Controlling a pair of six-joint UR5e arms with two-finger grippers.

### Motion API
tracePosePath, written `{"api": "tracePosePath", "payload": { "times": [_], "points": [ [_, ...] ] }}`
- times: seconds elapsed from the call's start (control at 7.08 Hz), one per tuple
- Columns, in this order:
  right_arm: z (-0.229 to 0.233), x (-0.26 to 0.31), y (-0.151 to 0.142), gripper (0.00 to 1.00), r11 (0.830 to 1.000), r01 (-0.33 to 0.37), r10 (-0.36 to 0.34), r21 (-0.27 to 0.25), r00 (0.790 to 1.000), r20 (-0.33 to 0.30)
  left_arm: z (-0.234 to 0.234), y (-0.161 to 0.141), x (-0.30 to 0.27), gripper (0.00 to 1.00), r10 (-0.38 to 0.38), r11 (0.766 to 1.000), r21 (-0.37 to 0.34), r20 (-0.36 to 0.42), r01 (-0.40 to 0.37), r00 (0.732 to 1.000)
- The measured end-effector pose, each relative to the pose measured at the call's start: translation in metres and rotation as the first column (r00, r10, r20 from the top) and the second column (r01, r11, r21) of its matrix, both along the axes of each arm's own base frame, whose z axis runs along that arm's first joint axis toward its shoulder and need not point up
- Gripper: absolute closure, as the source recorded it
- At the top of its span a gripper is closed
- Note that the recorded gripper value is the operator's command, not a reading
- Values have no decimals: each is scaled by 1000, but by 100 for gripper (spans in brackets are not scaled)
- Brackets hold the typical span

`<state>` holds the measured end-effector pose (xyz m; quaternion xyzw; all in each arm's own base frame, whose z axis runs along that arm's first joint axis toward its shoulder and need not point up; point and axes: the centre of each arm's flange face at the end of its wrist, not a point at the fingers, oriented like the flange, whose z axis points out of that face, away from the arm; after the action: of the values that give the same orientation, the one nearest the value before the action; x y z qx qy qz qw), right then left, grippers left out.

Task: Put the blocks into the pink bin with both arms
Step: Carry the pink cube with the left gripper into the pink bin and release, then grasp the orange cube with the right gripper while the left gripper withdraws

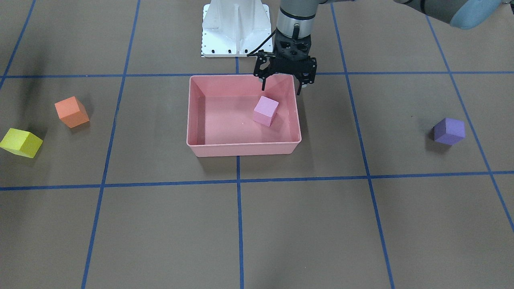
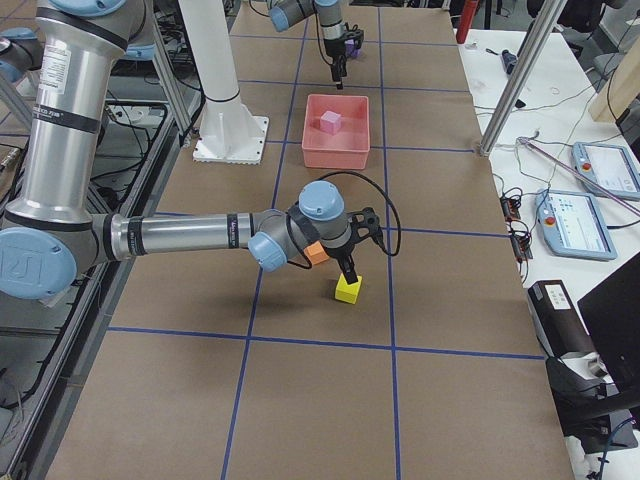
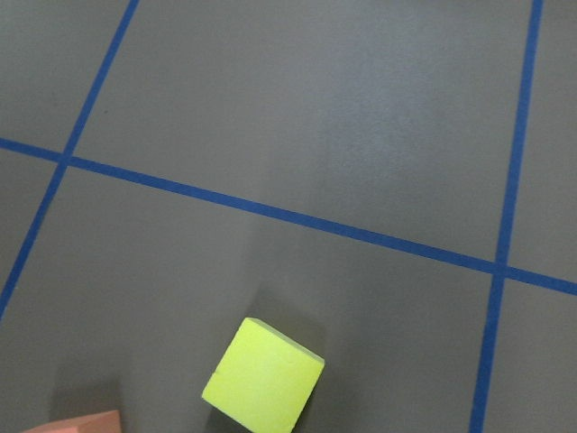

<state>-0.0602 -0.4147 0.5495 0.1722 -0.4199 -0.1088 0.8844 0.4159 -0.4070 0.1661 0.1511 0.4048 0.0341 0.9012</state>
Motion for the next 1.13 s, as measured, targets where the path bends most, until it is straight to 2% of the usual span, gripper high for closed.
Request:
{"api": "tracePosePath", "payload": {
  "times": [0.28, 0.42, 0.71, 1.13],
  "points": [
    [-11, -40, 10, 0, 997, 71, -71, 2, 997, -2, 45, -32, -57, 0, 39, 998, 37, 67, -42, 997],
    [-16, -71, 17, 0, 997, 77, -77, -10, 997, -17, 54, -37, -67, 0, 44, 998, 41, 78, -47, 996],
    [-21, -141, 37, 0, 999, 31, -32, -20, 998, -51, 57, -40, -71, 0, 46, 998, 43, 82, -49, 996],
    [-18, -182, 55, 0, 999, 42, -43, -17, 996, -76, 57, -40, -70, 0, 46, 998, 40, 81, -49, 996]
  ]
}}
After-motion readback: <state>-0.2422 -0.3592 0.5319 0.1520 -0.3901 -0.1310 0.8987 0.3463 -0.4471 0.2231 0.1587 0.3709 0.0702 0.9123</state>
